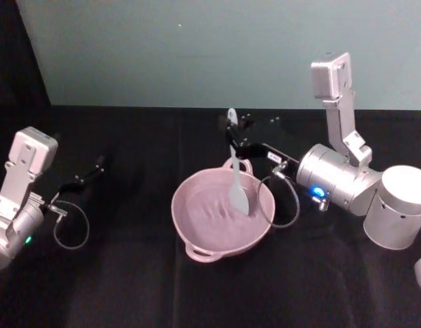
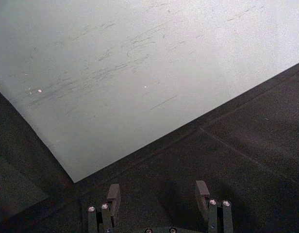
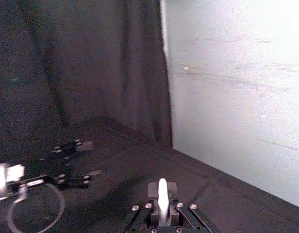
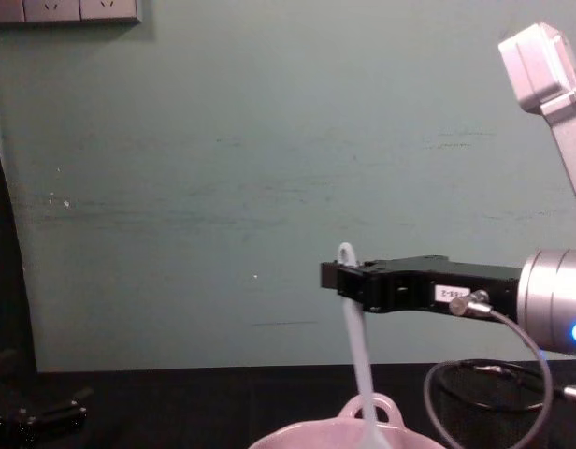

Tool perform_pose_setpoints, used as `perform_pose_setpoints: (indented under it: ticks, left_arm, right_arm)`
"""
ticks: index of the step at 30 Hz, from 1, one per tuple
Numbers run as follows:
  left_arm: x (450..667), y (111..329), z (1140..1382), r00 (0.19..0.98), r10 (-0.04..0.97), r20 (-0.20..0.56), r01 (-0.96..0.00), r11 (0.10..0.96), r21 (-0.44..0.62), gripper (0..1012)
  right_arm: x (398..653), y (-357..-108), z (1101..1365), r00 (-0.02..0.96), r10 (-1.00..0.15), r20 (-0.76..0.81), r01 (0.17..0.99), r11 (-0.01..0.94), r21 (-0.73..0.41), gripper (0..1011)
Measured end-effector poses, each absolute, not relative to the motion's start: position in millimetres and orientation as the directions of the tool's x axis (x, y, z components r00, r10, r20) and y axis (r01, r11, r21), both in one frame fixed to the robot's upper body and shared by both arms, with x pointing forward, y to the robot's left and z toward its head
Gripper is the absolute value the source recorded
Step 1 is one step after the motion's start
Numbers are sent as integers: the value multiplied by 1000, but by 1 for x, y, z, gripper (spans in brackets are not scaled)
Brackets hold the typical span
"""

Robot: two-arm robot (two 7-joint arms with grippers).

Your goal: Use the one hand to pick up the spoon and stir the clear water in the bowl.

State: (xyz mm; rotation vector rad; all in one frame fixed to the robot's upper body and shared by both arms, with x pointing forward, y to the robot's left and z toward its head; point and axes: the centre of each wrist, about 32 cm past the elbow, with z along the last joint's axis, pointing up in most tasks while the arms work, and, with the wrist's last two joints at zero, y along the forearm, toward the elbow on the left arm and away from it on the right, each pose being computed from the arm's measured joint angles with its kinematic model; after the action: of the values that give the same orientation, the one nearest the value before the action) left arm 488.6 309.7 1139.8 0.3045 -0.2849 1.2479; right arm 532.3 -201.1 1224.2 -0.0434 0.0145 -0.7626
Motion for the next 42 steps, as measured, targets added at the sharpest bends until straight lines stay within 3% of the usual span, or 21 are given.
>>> perform_pose_setpoints:
  ticks: [10,20,32,42]
  left_arm:
    - [489,310,1140,292,880,374,-955,287,70,1011]
    - [489,310,1140,292,880,374,-955,287,70,1011]
    - [489,310,1140,292,880,374,-955,287,70,1011]
    - [489,310,1140,292,880,374,-955,287,70,1011]
  right_arm:
    - [524,-176,1224,781,-622,-49,622,783,-17,116]
    - [539,-165,1213,777,-622,-97,628,777,51,116]
    - [556,-186,1208,707,-703,-78,707,703,79,117]
    - [542,-207,1209,675,-735,-61,737,673,52,117]
